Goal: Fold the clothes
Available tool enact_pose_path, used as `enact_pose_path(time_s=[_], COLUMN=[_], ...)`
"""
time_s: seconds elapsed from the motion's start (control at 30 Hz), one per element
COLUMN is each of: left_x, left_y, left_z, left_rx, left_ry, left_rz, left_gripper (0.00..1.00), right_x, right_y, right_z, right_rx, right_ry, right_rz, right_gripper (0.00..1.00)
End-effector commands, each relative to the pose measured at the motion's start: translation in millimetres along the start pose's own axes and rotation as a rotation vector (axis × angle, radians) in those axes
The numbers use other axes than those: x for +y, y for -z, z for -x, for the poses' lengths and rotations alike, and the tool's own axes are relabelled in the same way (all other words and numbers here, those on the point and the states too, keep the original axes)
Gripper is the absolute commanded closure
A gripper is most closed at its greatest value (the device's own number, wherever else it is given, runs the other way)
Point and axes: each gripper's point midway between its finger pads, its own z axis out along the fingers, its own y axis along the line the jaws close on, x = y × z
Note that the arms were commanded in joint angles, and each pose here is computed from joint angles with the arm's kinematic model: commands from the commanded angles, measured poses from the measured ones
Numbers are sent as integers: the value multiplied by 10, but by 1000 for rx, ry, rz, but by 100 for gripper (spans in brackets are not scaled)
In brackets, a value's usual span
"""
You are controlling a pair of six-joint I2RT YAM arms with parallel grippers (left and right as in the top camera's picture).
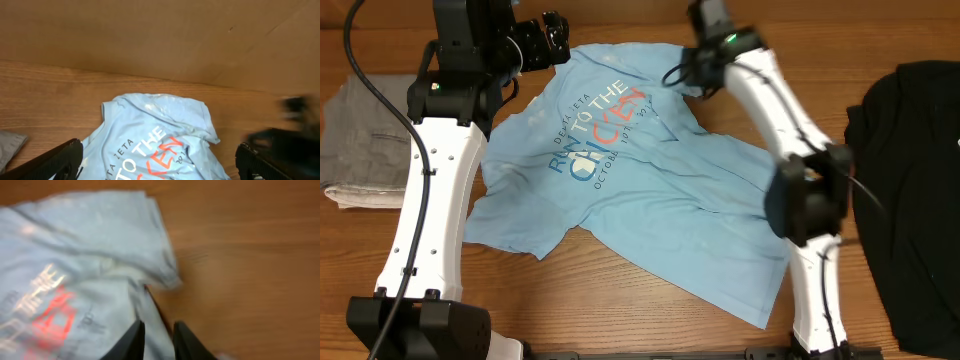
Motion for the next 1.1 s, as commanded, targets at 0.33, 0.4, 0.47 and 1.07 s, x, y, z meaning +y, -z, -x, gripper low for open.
enact_pose_path(time_s=[0.33,0.4,0.47,1.07], left_x=[-19,-17,-19,-19], left_y=[-39,-39,-39,-39], left_z=[-51,-50,-51,-51], left_rx=[14,14,14,14], left_ry=[9,9,9,9], left_rz=[-6,-6,-6,-6], left_gripper=[0,0,0,0], right_x=[-1820,-1989,-2139,-2598], right_y=[1399,1300,1161,431], right_z=[-615,-759,-932,-1906], right_rx=[279,336,398,650], right_ry=[-528,-570,-609,-838], right_rz=[-142,-170,-192,-35], right_gripper=[71,75,80,58])
